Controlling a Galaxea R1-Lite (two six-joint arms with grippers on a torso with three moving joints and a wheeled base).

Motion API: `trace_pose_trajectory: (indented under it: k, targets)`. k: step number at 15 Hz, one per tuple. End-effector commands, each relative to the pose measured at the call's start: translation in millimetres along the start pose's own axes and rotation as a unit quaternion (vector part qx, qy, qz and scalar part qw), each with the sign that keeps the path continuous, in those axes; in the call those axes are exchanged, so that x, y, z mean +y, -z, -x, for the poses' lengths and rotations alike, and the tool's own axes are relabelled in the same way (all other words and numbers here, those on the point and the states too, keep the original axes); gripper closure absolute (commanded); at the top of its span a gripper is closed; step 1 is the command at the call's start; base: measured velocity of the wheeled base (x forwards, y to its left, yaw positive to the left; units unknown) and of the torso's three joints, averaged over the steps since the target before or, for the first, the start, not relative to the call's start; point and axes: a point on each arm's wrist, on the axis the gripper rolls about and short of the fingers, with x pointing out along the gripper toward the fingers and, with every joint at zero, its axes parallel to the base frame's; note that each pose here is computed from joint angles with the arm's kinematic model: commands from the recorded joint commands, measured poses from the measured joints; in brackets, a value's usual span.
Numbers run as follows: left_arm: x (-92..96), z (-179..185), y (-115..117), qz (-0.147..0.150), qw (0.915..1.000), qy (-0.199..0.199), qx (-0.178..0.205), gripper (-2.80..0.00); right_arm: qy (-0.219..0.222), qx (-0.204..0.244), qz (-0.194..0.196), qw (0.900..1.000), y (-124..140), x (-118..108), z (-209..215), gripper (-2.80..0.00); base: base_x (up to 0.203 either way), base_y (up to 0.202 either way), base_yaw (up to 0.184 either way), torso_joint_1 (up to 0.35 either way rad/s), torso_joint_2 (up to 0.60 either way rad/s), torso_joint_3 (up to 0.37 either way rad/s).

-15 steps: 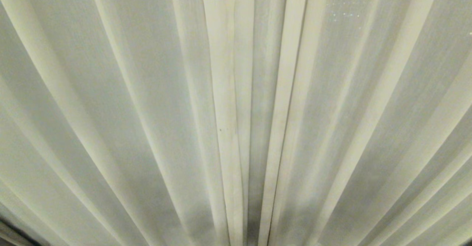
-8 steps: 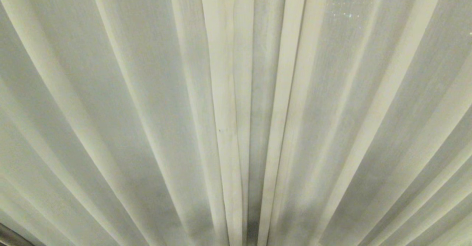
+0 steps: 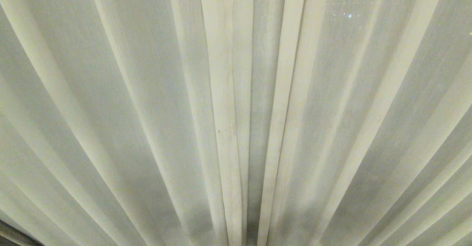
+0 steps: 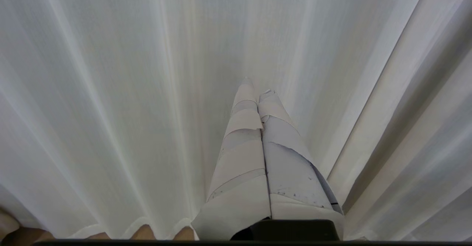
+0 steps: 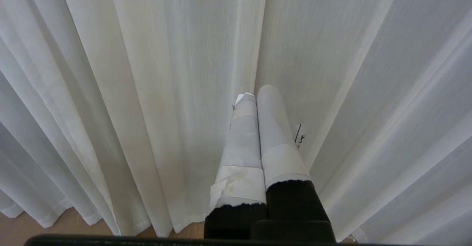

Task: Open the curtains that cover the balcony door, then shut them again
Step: Pull the outer curtains open on both sides

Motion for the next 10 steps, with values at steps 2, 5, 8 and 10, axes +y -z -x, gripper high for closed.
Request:
trace_pose_trajectory:
  k: [2, 5, 8, 10]
  targets:
    - [-0.1, 0, 0, -0.002, 1.0, 0.0, -0.002, 0.0, -0.001, 0.001, 0.001, 1.0, 0, 0, 0, 0.0, 0.0, 0.0, 0.0, 0.0, 0.0, 0.0]
    - [-0.6, 2, -7, -0.003, 0.9999, 0.006, -0.014, 0.0, -0.001, 0.001, 0.001, 1.0, 0, 0, 0, 0.0, 0.0, 0.0, 0.0, 0.0, 0.0, 0.0]
    - [-1.2, 6, -18, -0.003, 0.9995, 0.007, -0.031, 0.0, -0.001, 0.001, 0.001, 1.0, 0, 0, 0, 0.0, 0.0, 0.0, 0.0, 0.0, 0.0, 0.0]
    - [-1.7, 8, -22, -0.003, 0.9992, 0.015, -0.038, 0.0, -0.001, 0.001, 0.001, 1.0, 0, 0, 0, 0.0, 0.0, 0.0, 0.0, 0.0, 0.0, 0.0]
